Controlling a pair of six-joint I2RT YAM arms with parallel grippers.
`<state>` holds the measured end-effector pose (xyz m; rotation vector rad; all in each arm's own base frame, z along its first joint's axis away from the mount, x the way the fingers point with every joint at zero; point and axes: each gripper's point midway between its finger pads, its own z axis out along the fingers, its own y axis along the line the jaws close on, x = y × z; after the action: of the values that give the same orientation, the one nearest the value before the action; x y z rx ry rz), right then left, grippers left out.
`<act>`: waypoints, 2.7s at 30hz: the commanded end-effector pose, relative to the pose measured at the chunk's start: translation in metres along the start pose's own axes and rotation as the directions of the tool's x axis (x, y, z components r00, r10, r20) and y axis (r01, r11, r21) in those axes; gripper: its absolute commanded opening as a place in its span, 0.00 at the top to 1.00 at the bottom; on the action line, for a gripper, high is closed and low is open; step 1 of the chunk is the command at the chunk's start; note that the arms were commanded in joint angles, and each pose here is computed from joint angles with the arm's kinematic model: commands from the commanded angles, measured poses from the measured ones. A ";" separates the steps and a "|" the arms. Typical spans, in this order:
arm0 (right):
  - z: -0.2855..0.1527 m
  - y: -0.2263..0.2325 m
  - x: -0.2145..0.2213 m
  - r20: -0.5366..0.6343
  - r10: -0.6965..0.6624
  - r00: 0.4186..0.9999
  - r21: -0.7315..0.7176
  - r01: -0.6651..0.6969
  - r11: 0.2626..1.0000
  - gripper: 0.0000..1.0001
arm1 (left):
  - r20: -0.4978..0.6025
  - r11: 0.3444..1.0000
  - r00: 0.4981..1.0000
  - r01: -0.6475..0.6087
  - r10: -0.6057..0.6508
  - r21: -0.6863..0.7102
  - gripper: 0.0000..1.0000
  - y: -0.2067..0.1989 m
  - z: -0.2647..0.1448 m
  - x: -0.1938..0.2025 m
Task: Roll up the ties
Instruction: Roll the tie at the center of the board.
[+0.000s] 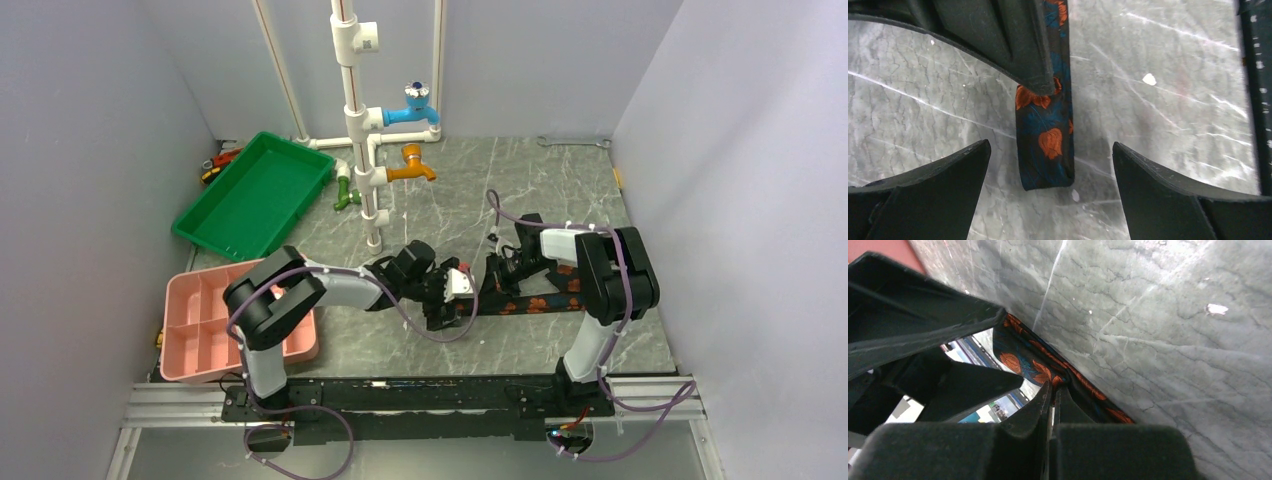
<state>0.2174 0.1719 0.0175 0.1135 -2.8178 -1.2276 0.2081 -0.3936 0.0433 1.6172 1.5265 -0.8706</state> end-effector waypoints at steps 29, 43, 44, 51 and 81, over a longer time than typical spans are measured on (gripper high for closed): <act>-0.017 0.019 -0.018 0.047 -0.170 0.984 0.010 0.170 0.985 1.00 | -0.140 1.000 0.990 0.003 -0.001 0.016 0.59 -0.018 0.010 0.037; 0.004 0.001 -0.016 -0.030 -0.207 0.978 0.093 0.209 0.973 1.00 | -0.165 0.999 0.986 0.028 -0.032 -0.026 0.39 -0.014 -0.006 0.047; 0.004 0.000 -0.018 -0.032 -0.206 0.978 0.103 0.208 0.973 1.00 | -0.147 0.999 0.988 0.031 -0.035 -0.028 0.35 -0.014 -0.009 0.045; 0.008 -0.005 -0.016 -0.044 -0.193 0.980 0.134 0.198 0.971 1.00 | -0.040 0.998 0.998 0.053 -0.054 -0.027 0.29 -0.010 -0.023 0.038; 0.035 0.042 -0.031 0.037 -0.217 0.976 -0.019 0.217 0.976 0.92 | -0.177 0.989 0.978 0.093 -0.113 -0.115 0.63 -0.009 -0.051 0.075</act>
<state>0.2262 0.2266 0.0159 0.3905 -2.8328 -1.2779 0.2133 -0.3354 0.0228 1.5648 1.6493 -0.7386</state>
